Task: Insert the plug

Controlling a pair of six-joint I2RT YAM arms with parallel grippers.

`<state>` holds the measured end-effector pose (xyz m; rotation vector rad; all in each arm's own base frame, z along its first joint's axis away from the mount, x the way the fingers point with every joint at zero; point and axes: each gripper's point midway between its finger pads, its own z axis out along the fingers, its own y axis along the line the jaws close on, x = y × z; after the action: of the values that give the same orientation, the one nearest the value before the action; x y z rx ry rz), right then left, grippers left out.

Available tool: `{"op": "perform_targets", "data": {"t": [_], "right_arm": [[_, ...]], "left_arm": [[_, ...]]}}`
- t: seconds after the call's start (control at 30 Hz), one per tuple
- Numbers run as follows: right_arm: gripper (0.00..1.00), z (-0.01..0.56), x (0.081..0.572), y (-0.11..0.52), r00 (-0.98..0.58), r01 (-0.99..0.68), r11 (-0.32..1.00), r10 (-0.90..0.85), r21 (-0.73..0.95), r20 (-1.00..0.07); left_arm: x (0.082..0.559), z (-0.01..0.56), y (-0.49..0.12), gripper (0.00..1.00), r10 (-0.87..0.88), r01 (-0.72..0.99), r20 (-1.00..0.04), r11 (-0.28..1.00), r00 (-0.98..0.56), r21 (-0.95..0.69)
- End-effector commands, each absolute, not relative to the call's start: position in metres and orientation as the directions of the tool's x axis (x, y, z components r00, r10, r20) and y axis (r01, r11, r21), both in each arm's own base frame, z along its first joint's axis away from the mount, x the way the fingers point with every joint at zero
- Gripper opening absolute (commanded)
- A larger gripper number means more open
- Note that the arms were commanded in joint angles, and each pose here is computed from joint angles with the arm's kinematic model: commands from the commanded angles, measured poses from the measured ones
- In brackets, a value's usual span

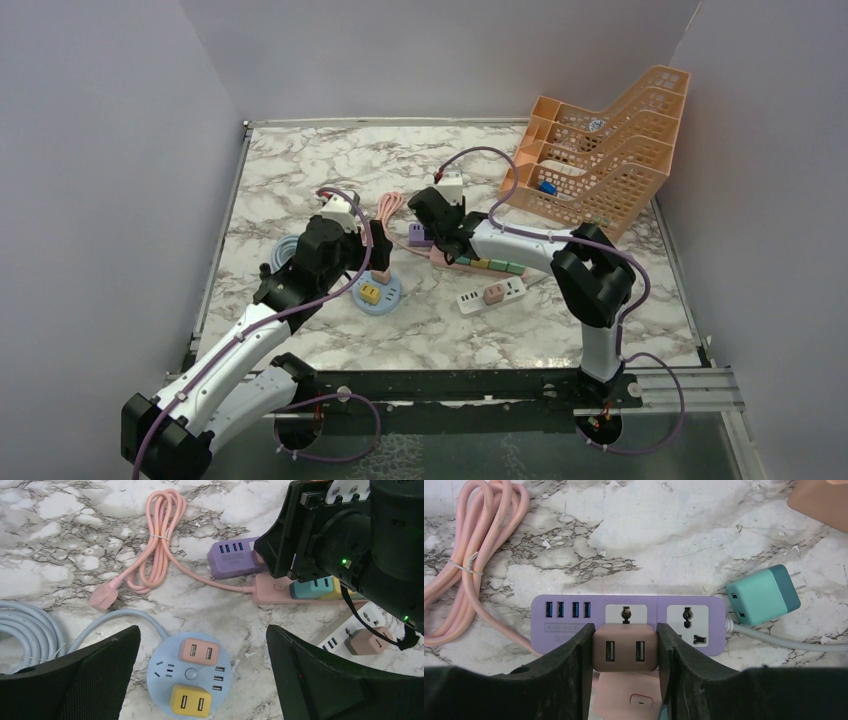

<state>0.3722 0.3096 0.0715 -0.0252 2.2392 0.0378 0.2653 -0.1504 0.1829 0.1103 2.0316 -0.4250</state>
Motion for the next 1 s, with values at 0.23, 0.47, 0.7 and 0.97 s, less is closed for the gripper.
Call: {"op": "perform_targets", "data": {"t": [0.23, 0.47, 0.7, 0.97], "right_arm": [[0.10, -0.045, 0.317, 0.263, -0.789, -0.117, 0.948, -0.270, -0.296, -0.553], [0.10, -0.041, 0.312, 0.268, -0.783, -0.115, 0.958, -0.249, -0.261, -0.569], [0.45, 0.048, 0.339, 0.297, -0.717, -0.065, 0.998, -0.058, -0.016, -0.695], [0.62, 0.135, 0.383, 0.267, -0.629, 0.050, 0.992, 0.125, 0.120, -0.767]], "left_arm": [[0.276, 0.207, -0.141, 0.99, -0.127, 0.218, -0.901, 0.948, -0.414, -0.233], [0.277, 0.214, -0.134, 0.99, -0.135, 0.192, -0.912, 0.956, -0.389, -0.223], [0.276, 0.220, -0.134, 0.99, -0.128, 0.202, -0.915, 0.954, -0.383, -0.219], [0.281, 0.223, -0.139, 0.99, -0.123, 0.214, -0.913, 0.952, -0.388, -0.219]]}}
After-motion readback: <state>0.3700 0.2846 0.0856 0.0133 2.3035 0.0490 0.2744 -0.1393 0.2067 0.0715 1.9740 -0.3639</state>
